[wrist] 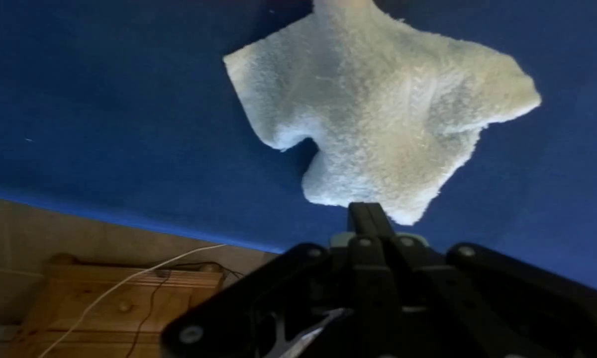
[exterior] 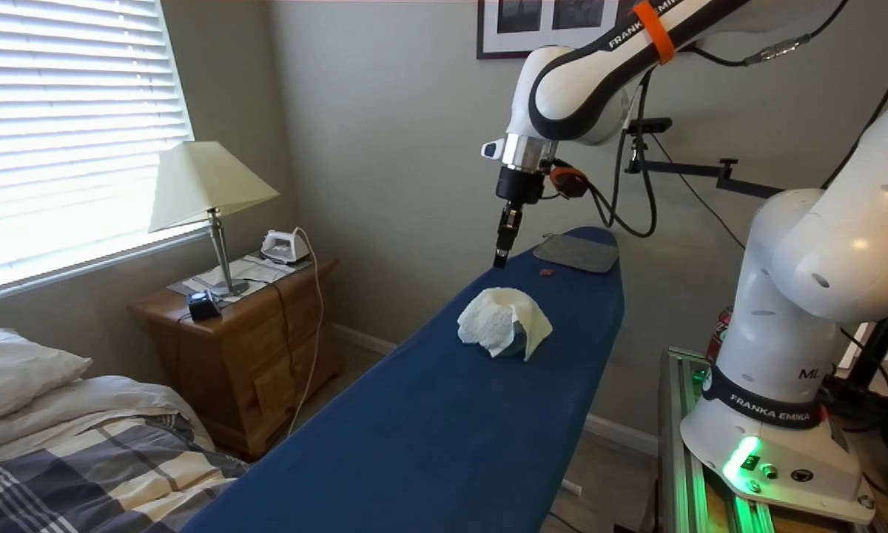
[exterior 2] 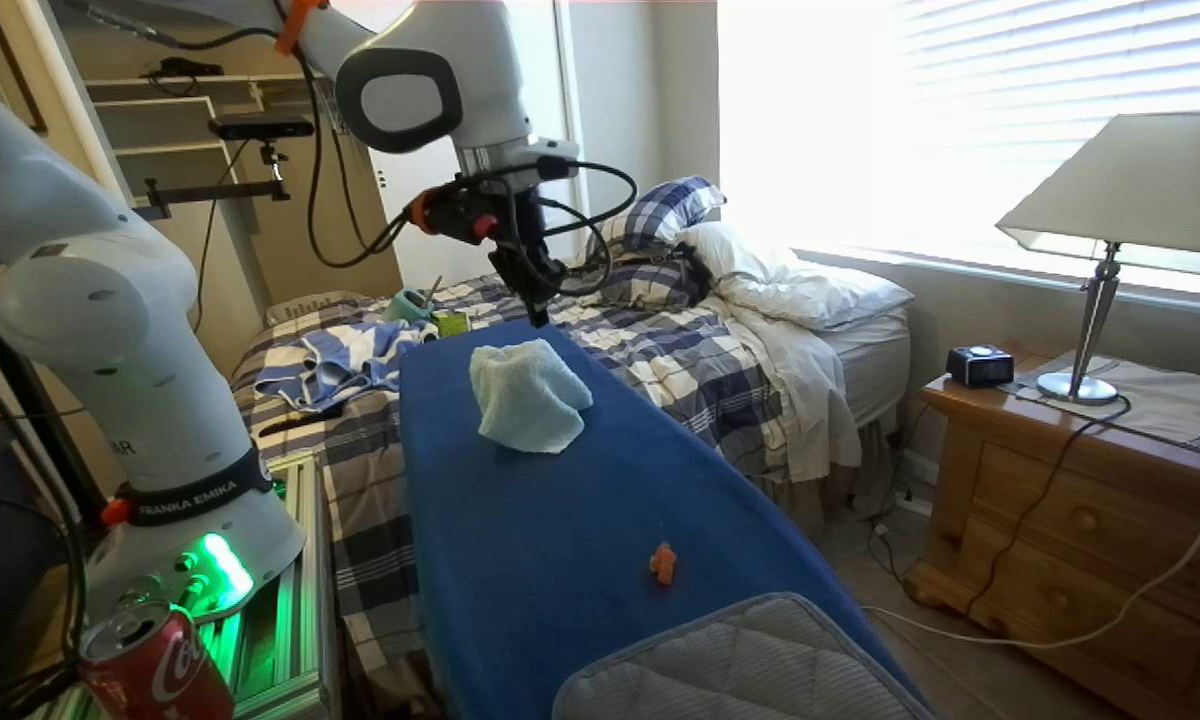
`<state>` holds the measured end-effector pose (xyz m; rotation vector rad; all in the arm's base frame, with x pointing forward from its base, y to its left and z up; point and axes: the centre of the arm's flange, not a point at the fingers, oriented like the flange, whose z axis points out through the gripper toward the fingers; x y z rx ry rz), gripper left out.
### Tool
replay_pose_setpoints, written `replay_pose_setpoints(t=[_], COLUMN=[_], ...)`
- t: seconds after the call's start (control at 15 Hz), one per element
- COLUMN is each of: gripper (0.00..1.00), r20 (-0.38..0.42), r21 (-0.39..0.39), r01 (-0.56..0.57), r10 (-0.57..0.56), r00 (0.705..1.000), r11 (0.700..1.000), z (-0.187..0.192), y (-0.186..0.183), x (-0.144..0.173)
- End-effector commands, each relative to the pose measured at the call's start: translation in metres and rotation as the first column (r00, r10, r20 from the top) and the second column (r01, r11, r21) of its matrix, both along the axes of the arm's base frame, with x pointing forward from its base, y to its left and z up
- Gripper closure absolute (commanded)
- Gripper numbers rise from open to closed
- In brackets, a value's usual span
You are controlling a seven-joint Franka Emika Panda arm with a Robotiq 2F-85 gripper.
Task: Put the light blue cloth on the glass cup and then put the orange object on the light blue cloth
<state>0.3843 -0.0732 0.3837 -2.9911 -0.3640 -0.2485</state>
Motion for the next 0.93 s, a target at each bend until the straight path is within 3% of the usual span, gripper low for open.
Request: replay_pose_setpoints(t=[0.0,0.2,0.27,0.4,0.67,0.87], gripper=[1.0,0.96,0.73,0.7,0.44,0.23], r20=[0.02,0.042,0.052,0.043,0.007,-0.05], r21=[-0.092,-0.155,-0.173,-0.206,-0.209,-0.211], r01=[0.166,0.311,0.349,0.366,0.333,0.227], r10=[-0.165,-0.309,-0.345,-0.365,-0.339,-0.243], r00=[0.986,0.95,0.937,0.93,0.941,0.969], r11=[0.982,0.938,0.921,0.908,0.92,0.951], z=[0.008,0.007,0.004,-0.007,-0.031,-0.052], y=[-0.058,-0.115,-0.134,-0.166,-0.212,-0.233], x=[0.0,-0.006,-0.008,-0.013,-0.015,-0.018])
